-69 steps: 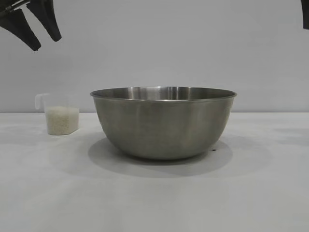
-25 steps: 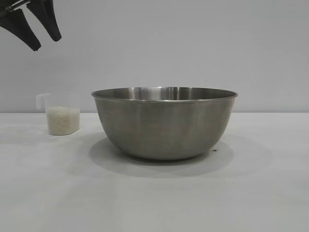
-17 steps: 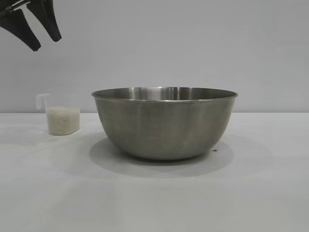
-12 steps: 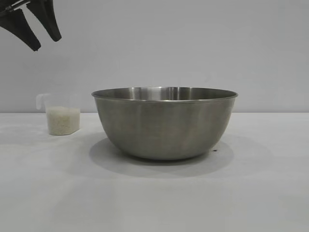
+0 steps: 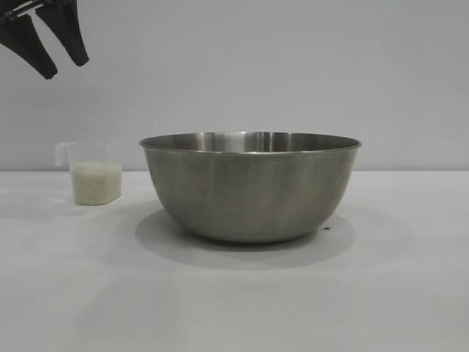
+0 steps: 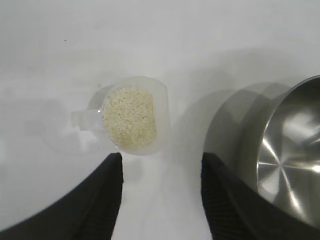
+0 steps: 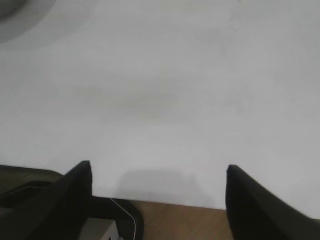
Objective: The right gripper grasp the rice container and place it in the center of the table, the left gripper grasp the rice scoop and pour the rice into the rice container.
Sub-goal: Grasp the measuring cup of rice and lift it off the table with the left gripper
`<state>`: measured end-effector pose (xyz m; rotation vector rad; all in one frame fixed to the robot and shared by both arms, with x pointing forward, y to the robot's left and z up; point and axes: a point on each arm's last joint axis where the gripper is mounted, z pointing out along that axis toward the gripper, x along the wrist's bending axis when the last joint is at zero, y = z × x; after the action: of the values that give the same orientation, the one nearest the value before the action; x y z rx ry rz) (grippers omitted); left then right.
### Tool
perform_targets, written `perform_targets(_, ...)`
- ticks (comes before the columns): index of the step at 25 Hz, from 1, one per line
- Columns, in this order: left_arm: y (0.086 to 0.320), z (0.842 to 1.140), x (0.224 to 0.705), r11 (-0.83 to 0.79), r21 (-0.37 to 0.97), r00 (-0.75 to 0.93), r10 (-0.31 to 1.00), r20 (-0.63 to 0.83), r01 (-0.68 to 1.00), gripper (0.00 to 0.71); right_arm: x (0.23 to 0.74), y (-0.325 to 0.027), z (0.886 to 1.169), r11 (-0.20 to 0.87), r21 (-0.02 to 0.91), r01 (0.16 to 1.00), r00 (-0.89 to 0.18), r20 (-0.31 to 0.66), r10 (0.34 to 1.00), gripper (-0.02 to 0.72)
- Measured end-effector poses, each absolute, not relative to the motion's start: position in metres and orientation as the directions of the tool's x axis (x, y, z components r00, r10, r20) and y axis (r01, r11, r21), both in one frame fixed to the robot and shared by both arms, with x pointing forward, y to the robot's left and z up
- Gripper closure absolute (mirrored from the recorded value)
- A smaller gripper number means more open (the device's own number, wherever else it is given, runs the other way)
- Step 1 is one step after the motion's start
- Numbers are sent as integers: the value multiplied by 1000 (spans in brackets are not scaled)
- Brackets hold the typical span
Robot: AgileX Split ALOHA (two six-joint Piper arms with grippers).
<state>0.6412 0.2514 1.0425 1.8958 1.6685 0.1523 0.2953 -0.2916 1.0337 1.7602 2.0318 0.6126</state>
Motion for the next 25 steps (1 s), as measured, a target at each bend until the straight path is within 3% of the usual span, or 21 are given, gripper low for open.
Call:
perform_targets(17, 253, 1055, 608, -41, 507, 214, 933, -289, 861, 397, 295, -292, 1034, 119, 555, 823, -142, -3, 990, 199)
perform_targets(25, 261, 1029, 572, -33, 512, 175, 957, -231, 859, 397, 295, -292, 1034, 119, 555, 823, -142, -3, 990, 199)
